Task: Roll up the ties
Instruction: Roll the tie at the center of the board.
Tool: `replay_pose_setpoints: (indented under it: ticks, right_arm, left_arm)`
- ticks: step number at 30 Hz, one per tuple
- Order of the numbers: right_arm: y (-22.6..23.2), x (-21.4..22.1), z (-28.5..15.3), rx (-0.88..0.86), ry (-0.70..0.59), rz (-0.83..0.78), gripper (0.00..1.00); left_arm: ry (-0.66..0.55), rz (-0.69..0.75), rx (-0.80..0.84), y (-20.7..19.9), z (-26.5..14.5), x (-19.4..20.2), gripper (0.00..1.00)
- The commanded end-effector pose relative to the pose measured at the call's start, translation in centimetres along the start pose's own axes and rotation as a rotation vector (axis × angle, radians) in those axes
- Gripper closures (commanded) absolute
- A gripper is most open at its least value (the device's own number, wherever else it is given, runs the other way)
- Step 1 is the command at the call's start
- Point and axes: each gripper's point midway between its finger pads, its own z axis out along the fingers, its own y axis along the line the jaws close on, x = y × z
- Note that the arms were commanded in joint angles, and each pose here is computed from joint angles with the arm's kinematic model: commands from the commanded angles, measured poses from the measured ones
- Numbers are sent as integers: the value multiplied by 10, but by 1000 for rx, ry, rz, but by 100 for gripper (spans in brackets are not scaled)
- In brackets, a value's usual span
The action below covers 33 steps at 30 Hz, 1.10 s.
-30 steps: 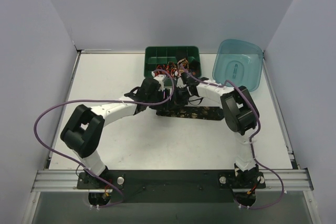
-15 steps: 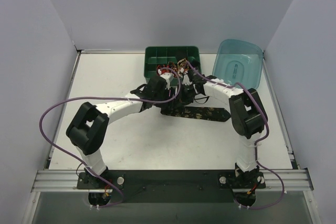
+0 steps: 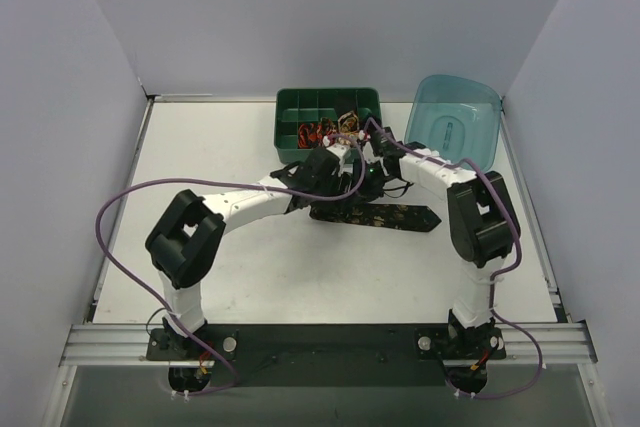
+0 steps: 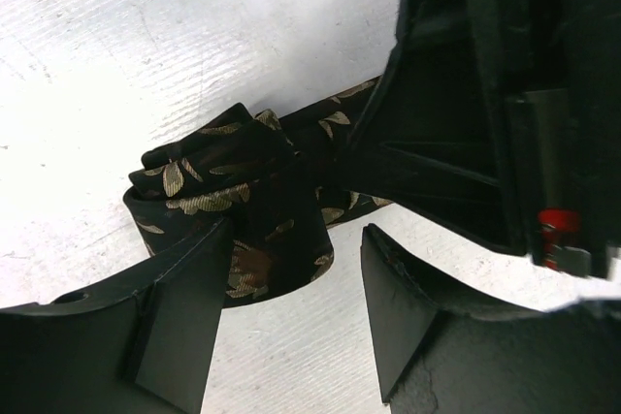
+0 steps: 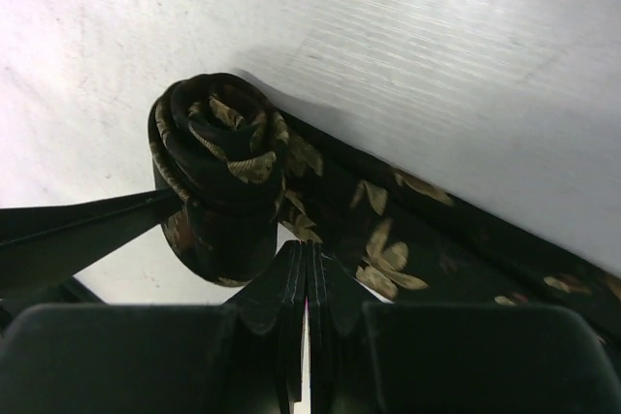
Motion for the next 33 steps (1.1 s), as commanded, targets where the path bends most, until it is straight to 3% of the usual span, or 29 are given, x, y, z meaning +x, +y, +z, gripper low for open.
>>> replay_pose_setpoints:
  ticks: [1,17,27,33]
  right_arm:
    - [-13,4,-29,105,-18,-5,100]
    - [-26,-1,-39,140,-45,15,100]
    - [-1,-30,-47,75,-99,-22,100]
    - [9,-47,-40,64,-121,-45,100]
  left_arm:
    - [-13,43,-25,-8,3,-9,35]
    - [-12,73,3,-30,19,-4,34]
    - [-193,65,-11,-27,-31,-58,24]
    - [-248,37,-9,-14,-58,-68,23]
